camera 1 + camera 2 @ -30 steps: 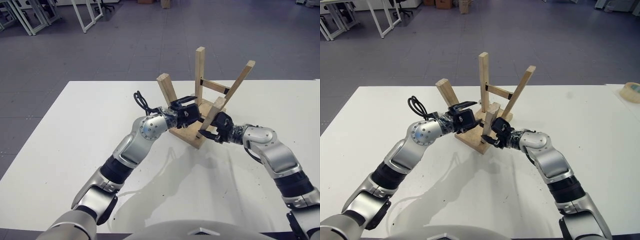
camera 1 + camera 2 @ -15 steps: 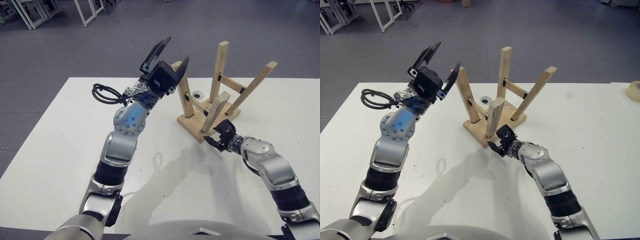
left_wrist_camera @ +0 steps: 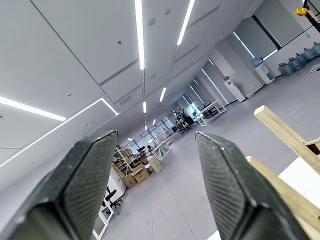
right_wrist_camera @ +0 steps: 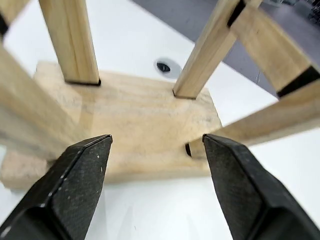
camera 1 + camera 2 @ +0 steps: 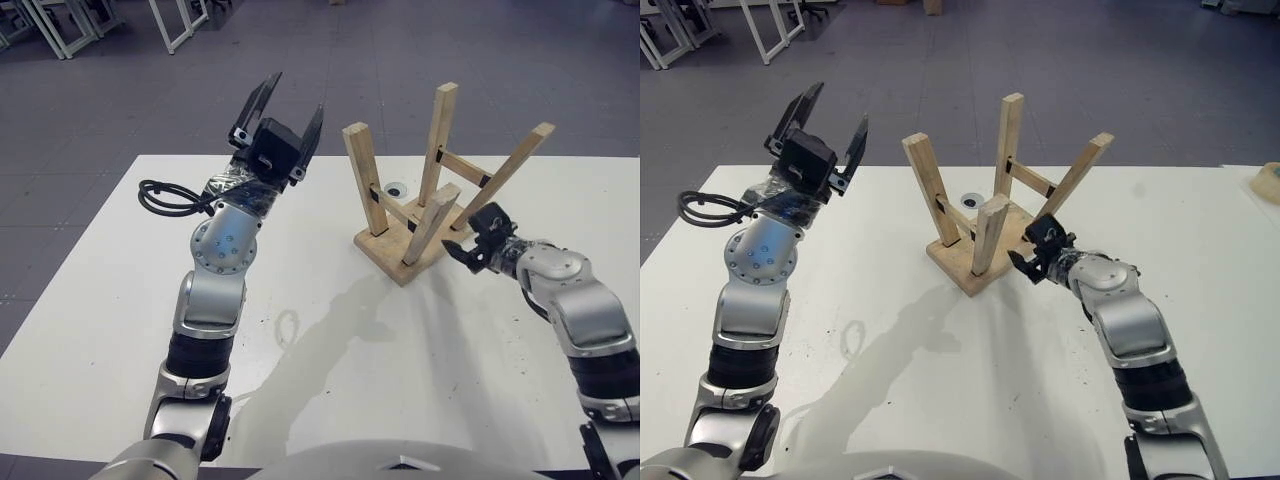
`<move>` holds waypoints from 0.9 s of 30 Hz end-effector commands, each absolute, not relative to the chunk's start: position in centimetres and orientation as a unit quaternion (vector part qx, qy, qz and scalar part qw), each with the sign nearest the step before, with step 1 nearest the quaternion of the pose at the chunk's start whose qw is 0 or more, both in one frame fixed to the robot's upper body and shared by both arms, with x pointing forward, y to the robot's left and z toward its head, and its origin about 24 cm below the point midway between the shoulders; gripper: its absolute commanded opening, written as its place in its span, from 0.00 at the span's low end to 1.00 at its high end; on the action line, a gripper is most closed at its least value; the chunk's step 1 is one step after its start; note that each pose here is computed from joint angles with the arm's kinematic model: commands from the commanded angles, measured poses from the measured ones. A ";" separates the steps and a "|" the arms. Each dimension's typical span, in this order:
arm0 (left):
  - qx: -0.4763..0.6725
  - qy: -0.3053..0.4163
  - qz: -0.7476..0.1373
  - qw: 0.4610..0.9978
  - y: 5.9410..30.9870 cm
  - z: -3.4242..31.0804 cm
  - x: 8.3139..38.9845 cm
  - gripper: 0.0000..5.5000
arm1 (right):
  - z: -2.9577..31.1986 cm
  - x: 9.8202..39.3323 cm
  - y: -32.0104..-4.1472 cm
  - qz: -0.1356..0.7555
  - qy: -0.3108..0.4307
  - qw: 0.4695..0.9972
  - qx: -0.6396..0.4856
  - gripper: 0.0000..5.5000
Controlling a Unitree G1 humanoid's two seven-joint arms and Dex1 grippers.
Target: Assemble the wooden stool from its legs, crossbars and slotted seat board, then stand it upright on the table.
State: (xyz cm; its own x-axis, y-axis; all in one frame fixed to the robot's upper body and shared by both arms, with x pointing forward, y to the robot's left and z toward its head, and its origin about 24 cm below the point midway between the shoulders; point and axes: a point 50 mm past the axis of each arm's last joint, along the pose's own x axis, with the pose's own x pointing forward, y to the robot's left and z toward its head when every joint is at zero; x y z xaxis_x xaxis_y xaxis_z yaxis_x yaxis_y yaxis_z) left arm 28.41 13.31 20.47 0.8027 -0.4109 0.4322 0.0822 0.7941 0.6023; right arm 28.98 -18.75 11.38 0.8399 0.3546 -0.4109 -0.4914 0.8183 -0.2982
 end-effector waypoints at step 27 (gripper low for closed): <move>-0.177 0.094 -0.345 0.917 7.5 18.7 31.5 0.53 | 12.1 27.0 -15.2 0.296 0.147 0.930 -0.162 0.61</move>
